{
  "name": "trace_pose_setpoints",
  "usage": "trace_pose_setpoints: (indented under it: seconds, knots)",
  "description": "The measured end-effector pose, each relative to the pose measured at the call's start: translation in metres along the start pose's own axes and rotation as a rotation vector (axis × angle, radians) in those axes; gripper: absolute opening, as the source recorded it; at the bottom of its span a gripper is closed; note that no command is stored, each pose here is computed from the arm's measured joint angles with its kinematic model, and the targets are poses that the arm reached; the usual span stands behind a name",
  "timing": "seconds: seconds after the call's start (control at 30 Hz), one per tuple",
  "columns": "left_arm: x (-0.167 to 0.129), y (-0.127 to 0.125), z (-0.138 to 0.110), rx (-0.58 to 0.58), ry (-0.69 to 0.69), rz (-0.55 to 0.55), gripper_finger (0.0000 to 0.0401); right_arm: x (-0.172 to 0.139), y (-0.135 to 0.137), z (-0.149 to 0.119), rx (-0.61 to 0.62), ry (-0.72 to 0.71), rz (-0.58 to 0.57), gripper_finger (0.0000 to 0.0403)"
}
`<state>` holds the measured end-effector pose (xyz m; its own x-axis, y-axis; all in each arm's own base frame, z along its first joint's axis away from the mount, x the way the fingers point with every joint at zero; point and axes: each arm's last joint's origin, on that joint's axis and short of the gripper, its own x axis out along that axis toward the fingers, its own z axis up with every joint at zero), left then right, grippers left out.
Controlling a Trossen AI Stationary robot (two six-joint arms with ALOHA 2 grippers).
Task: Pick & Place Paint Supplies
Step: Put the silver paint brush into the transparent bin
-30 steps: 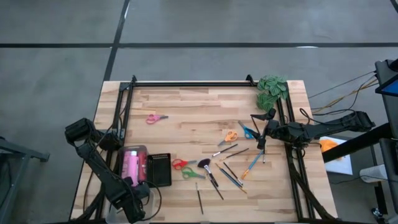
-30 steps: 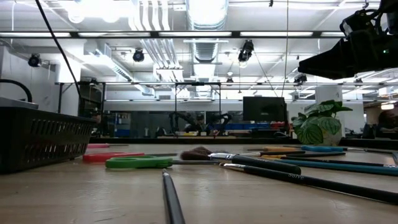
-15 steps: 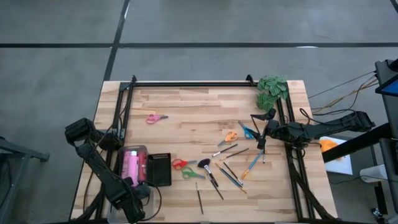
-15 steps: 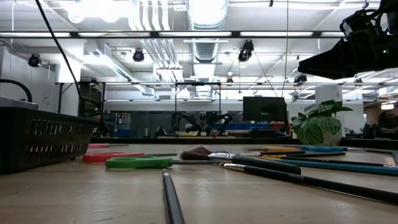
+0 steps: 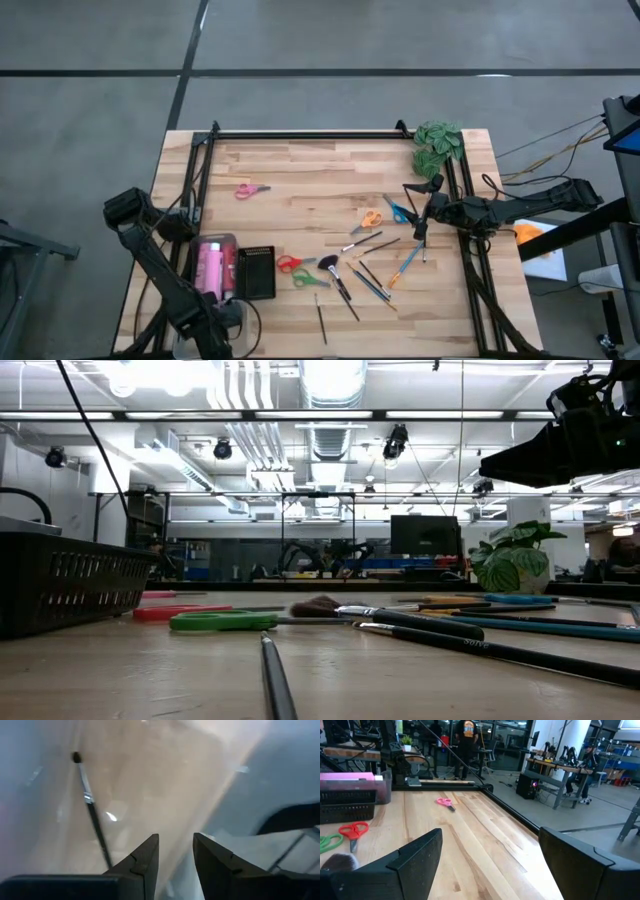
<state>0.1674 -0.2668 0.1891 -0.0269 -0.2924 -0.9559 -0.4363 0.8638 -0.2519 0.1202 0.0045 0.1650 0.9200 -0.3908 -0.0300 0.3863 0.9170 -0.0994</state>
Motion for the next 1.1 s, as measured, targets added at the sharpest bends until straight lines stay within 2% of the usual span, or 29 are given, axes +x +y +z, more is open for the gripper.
trace_pose_setpoints:
  seconds: [0.13, 0.27, 0.37, 0.53, 0.63, 0.7, 0.9, 1.1]
  knots:
    - [-0.021, -0.009, -0.002, 0.005, -0.020, -0.076, 0.0123, 0.000, 0.000, 0.000, 0.000, 0.000, 0.000, 0.0329]
    - [-0.048, -0.012, -0.002, -0.022, -0.131, -0.156, 0.0123, 0.000, 0.000, 0.000, -0.001, 0.000, 0.000, 0.0329]
    - [-0.070, -0.012, 0.000, -0.037, -0.291, -0.224, 0.0123, 0.000, 0.000, 0.000, 0.000, 0.000, 0.000, 0.0329]
    - [-0.101, -0.011, 0.006, -0.103, -0.640, -0.341, 0.0123, 0.000, 0.000, 0.000, -0.001, 0.000, 0.000, 0.0329]
    - [-0.112, -0.008, 0.012, -0.157, -0.827, -0.361, 0.0123, 0.000, 0.000, 0.000, 0.001, 0.000, 0.000, 0.0329]
    - [-0.115, -0.008, 0.018, -0.194, -0.892, -0.374, 0.0123, 0.000, 0.000, 0.000, -0.001, 0.000, 0.000, 0.0329]
    - [-0.114, -0.014, 0.063, -0.314, -0.894, -0.439, 0.0123, 0.000, 0.000, 0.000, 0.001, 0.000, -0.001, 0.0329]
    - [-0.105, -0.012, 0.113, -0.411, -0.774, -0.505, 0.0123, 0.000, 0.000, 0.000, -0.001, 0.000, 0.000, 0.0329]
